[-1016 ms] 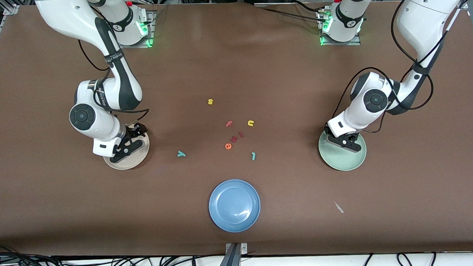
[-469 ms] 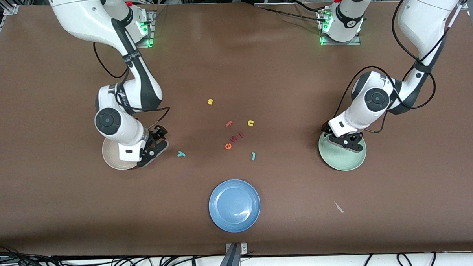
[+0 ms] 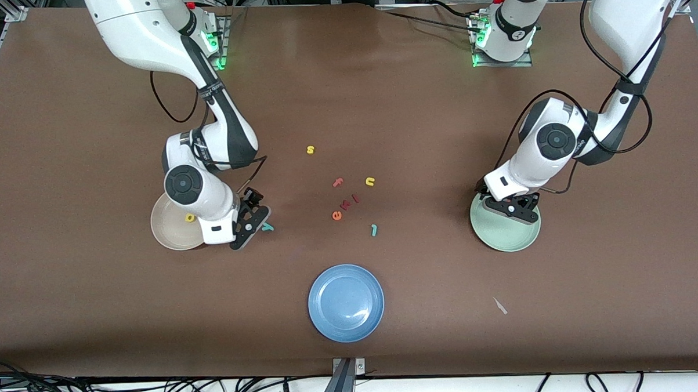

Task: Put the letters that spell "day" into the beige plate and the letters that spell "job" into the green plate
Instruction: 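Open the right gripper over the beige plate while the left releases blue, then reach the right gripper to the cyan letter while the left reaches teal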

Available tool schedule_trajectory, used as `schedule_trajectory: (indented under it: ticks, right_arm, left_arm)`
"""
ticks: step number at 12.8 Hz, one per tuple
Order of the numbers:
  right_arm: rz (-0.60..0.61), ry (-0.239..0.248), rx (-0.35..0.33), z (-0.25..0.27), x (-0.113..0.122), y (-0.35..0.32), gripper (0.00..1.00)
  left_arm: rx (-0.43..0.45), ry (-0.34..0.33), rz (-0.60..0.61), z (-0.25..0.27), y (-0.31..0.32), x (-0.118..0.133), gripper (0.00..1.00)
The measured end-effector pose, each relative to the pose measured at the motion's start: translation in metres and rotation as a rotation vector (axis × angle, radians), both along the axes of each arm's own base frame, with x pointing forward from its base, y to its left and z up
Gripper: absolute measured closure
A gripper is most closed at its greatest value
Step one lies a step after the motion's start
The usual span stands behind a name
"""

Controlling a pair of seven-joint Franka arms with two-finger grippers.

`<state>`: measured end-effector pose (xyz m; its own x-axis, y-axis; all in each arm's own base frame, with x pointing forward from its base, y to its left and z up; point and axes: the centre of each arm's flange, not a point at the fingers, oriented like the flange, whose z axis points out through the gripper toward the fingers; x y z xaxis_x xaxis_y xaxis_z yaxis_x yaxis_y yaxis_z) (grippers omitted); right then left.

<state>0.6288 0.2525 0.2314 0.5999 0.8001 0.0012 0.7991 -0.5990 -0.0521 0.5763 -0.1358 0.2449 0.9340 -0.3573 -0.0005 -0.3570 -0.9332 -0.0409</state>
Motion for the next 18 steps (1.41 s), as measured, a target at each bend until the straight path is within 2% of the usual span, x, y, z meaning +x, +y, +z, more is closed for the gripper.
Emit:
schedule_trajectory:
  ticks: [3, 7, 11, 13, 15, 17, 18]
  right_arm:
    - [0.096, -0.035, 0.005, -0.017, 0.004, 0.002, 0.0]
    - [0.155, -0.065, 0.007, -0.03, 0.007, 0.002, 0.0]
    - [0.19, -0.093, 0.027, -0.043, 0.003, 0.018, 0.0]
    - [0.199, -0.095, 0.033, -0.051, 0.0, 0.025, 0.0]
    - [0.2, -0.093, 0.033, -0.054, -0.001, 0.025, 0.01]
    - [0.201, -0.094, 0.033, -0.054, 0.0, 0.025, 0.04]
    - [0.201, -0.094, 0.033, -0.054, 0.0, 0.025, 0.11]
  left_arm:
    - [0.01, 0.002, 0.081, 0.041, -0.042, 0.013, 0.0]
    - [-0.086, 0.001, 0.174, 0.071, -0.095, 0.024, 0.0]
    - [-0.13, 0.017, 0.283, 0.062, -0.155, 0.022, 0.0]
    - [-0.146, 0.028, 0.288, 0.051, -0.19, 0.021, 0.0]
    - [-0.148, 0.01, 0.277, 0.041, -0.215, 0.031, 0.0]
    - [-0.118, -0.019, 0.264, 0.025, -0.237, 0.037, 0.0]
    - [-0.104, -0.028, 0.255, 0.016, -0.249, 0.037, 0.0]
